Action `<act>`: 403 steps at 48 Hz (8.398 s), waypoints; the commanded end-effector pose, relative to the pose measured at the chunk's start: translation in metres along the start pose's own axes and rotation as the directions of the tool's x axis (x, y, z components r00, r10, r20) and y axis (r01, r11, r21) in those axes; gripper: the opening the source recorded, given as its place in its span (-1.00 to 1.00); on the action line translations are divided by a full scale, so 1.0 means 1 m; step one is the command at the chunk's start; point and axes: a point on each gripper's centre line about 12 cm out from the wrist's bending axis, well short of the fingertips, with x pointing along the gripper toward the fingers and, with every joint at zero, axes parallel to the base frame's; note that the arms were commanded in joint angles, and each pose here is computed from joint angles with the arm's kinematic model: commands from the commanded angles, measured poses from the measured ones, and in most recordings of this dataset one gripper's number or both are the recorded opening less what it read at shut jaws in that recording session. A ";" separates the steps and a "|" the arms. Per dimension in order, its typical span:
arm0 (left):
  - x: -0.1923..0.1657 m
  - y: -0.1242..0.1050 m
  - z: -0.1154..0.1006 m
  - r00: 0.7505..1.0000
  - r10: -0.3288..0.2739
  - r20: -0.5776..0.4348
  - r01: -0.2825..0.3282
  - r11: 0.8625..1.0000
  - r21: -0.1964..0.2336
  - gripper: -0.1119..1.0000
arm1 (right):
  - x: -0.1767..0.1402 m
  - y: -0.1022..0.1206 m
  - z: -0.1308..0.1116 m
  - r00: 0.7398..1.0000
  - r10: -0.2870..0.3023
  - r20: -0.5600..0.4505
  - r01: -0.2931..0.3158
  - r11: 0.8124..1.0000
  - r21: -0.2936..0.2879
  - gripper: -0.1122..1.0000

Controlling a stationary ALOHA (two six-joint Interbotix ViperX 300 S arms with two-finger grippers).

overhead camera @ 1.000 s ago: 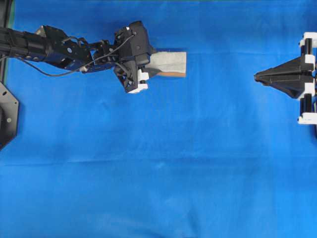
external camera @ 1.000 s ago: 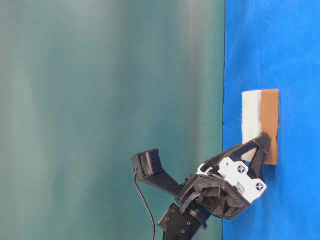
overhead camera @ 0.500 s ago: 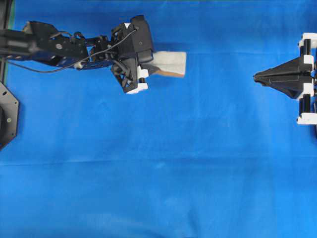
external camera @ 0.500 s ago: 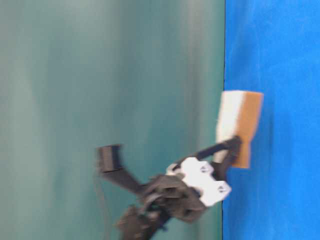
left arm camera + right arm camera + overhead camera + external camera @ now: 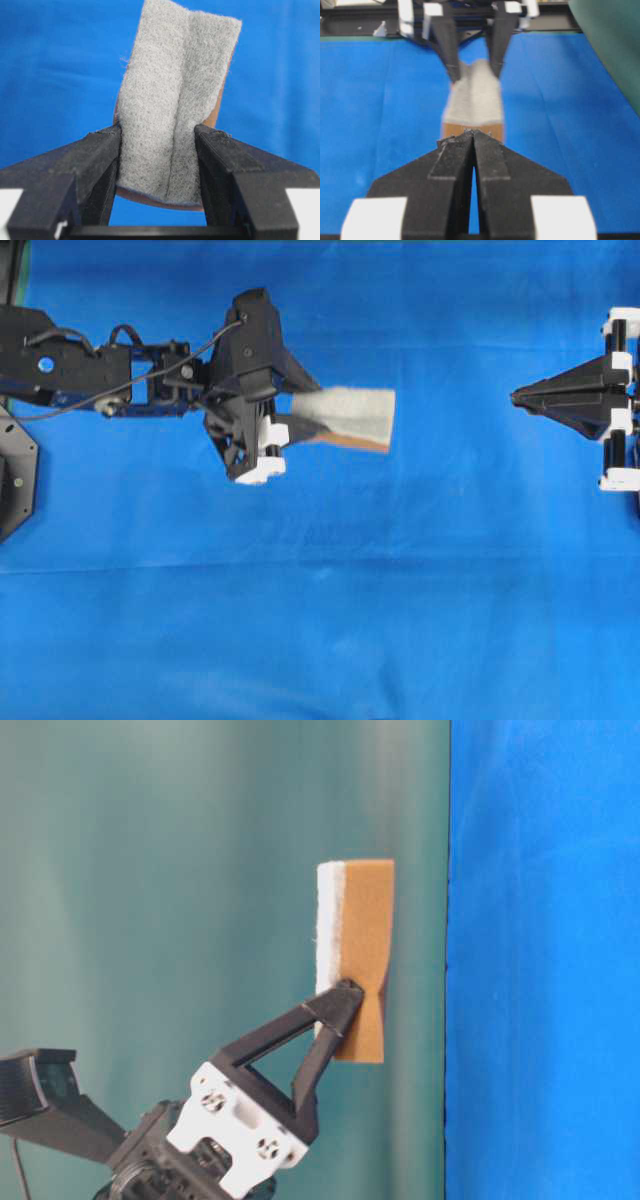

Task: Hand over the sponge with the left arm and wipe it with the right arm.
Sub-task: 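Lift the sponge with the left gripper and carry it toward the right gripper, then close the right gripper on the sponge's free end beside the left gripper, then open the left gripper and retract it to the left, then rub the held sponge back and forth on the table with the right gripper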

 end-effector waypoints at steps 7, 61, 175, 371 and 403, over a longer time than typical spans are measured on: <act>-0.005 -0.013 0.008 0.999 -0.031 0.027 0.031 0.999 -0.020 -0.07 | 0.002 -0.001 0.005 1.000 -0.003 0.009 0.003 1.000 0.005 -0.79; -0.005 -0.011 0.007 0.999 -0.026 0.026 0.027 1.000 -0.011 -0.07 | 0.131 0.016 0.011 0.985 0.044 -0.165 -0.034 0.998 0.061 0.49; -0.103 -0.018 -0.004 0.949 -0.078 0.307 0.052 0.994 0.094 0.66 | 0.166 0.006 -0.046 0.894 0.013 -0.448 -0.018 1.000 -0.008 -0.51; -0.182 -0.010 -0.040 0.903 -0.089 0.421 0.061 0.995 0.078 0.65 | 0.186 0.047 -0.138 0.770 0.088 -0.632 -0.049 0.996 0.079 -0.54; -0.179 -0.010 -0.040 0.905 -0.088 0.416 0.062 0.995 0.076 0.65 | 0.188 0.072 -0.133 0.748 0.122 -0.652 -0.091 0.993 0.081 -0.54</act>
